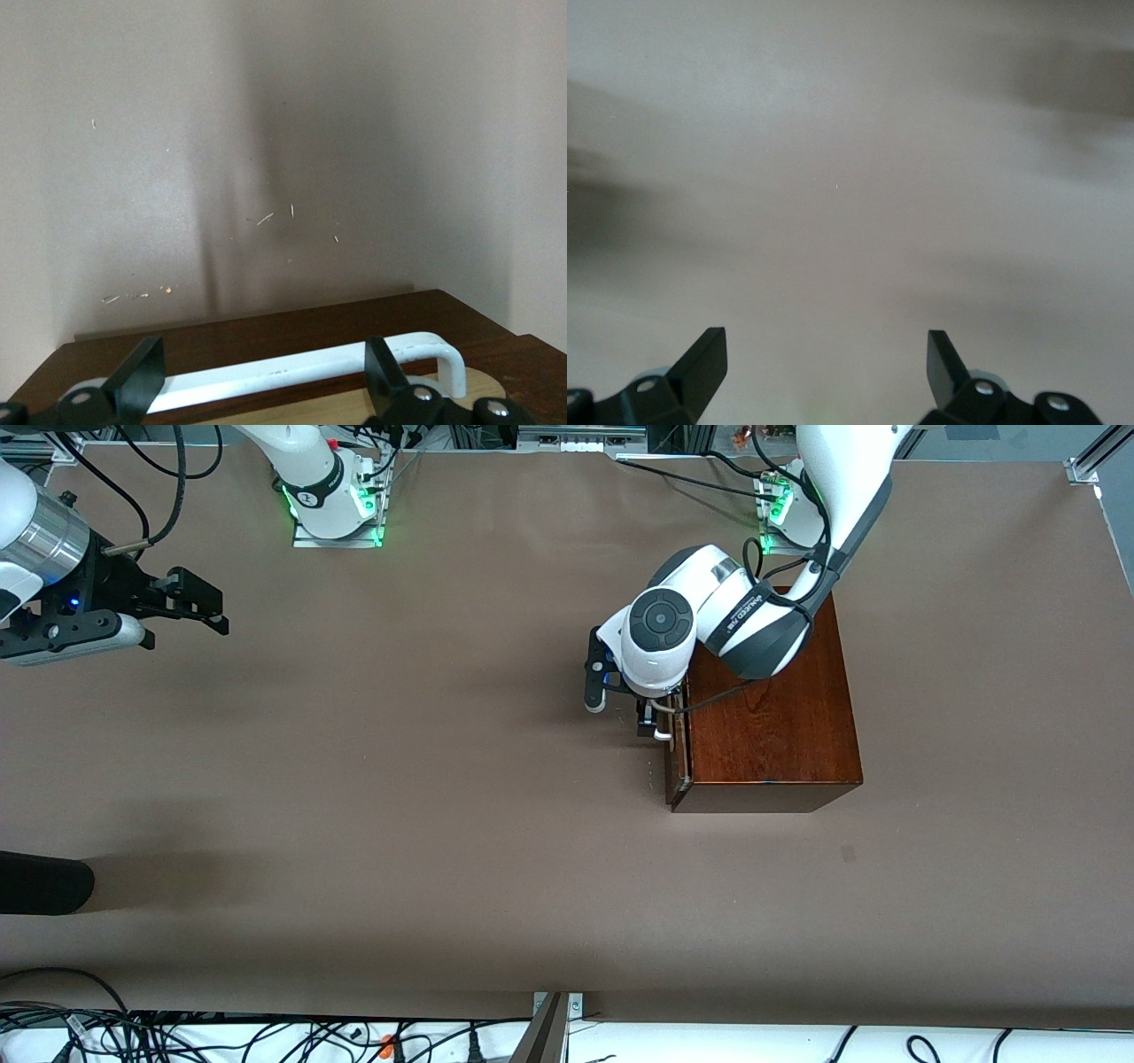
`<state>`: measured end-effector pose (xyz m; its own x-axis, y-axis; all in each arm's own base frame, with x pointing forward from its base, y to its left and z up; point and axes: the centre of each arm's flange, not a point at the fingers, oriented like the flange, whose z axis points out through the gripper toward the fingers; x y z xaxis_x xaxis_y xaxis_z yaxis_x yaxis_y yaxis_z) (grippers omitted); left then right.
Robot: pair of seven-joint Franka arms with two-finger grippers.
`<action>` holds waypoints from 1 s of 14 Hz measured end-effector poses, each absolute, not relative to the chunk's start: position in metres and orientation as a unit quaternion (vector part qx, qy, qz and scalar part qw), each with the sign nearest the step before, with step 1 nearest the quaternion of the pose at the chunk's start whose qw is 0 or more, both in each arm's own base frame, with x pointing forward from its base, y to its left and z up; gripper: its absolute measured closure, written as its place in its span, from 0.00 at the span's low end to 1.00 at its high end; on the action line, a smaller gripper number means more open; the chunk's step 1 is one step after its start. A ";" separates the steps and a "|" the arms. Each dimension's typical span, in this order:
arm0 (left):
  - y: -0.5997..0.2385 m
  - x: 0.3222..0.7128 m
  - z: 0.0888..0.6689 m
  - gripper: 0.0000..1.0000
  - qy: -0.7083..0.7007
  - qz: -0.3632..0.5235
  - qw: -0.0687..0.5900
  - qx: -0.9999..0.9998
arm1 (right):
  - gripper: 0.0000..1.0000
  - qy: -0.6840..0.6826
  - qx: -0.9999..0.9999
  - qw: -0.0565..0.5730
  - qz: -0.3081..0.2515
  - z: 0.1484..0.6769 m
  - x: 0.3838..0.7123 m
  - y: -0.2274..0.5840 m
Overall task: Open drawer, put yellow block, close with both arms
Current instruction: 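Push the drawer shut into the box with the left gripper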
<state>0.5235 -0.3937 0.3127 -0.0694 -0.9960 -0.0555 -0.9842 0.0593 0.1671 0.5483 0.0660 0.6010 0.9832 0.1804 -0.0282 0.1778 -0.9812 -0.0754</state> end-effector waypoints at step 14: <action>-0.390 0.523 0.312 0.00 -0.733 -0.091 0.023 0.674 | 0.00 -0.090 -0.995 0.036 0.017 0.601 0.548 0.066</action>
<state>0.5232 -0.3900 0.3121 -0.0900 -0.9919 -0.0893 -0.9836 0.0745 0.1645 0.5483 0.0662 0.6011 0.9831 0.1807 -0.0280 0.1782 -0.9811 -0.0749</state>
